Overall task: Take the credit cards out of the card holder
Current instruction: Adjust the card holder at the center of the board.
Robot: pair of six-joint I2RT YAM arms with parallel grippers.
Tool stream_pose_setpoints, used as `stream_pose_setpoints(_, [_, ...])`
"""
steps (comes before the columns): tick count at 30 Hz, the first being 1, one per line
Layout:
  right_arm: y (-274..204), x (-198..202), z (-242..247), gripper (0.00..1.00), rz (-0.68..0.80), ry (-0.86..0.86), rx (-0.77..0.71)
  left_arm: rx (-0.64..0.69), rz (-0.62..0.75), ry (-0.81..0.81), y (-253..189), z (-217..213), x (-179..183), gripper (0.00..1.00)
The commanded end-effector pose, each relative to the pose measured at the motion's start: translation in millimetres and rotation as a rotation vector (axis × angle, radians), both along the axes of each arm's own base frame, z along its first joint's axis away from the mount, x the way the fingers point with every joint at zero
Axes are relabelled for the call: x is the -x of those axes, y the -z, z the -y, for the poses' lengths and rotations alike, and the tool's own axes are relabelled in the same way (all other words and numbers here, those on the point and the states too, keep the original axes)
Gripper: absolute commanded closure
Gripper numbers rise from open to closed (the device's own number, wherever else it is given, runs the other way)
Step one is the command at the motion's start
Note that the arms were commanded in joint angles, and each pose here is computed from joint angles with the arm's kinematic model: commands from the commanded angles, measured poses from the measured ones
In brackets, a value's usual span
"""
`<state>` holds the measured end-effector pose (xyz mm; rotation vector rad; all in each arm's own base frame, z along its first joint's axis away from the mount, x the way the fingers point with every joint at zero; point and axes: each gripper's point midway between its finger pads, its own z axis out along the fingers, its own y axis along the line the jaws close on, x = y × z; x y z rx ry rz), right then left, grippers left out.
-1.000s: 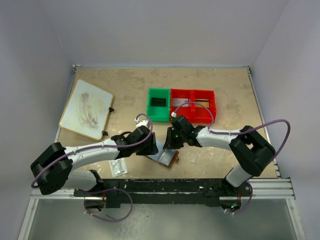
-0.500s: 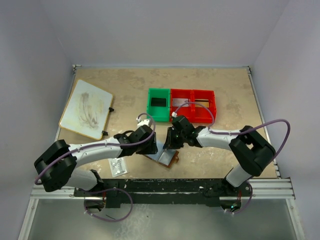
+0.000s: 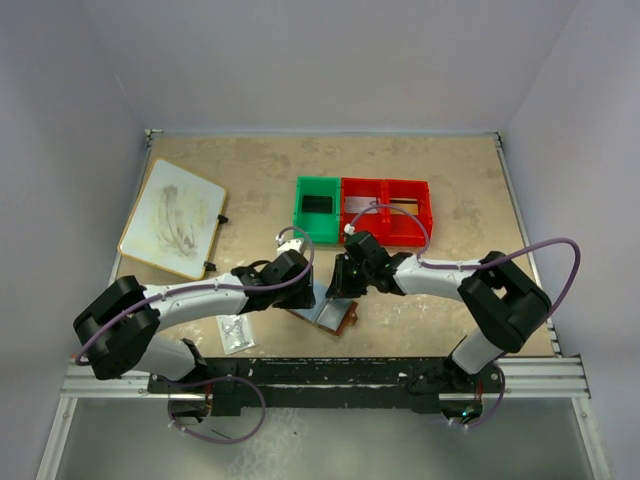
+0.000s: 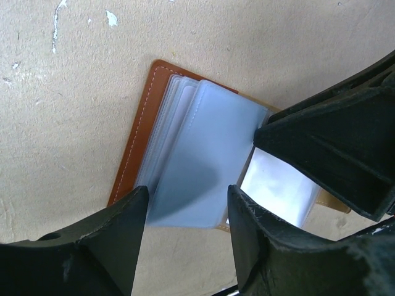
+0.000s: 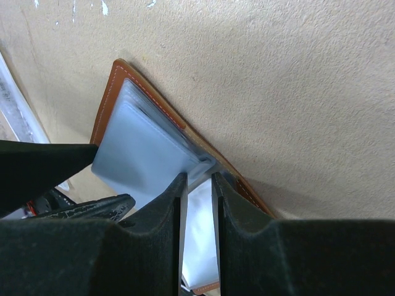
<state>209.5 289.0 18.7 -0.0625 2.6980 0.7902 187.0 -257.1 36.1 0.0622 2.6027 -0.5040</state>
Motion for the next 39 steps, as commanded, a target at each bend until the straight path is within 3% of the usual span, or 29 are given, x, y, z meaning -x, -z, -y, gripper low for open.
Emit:
stream_pose_setpoints(1, [21,8,16,0.74,-0.035,0.019,0.078,0.066,0.031,0.026,-19,16,-5,0.49])
stream_pose_setpoints(23, [17,3,13,0.74,-0.022,0.061,0.047,0.292,0.034,0.139,-54,55,4,0.6])
stream_pose_setpoints(32, [-11,-3,25,0.72,0.015,0.136,0.075,0.27,0.023,0.149,-44,57,3,0.75])
stream_pose_setpoints(39, [-38,-6,50,0.66,0.036,0.287,0.123,0.282,-0.01,0.194,-37,67,7,0.75])
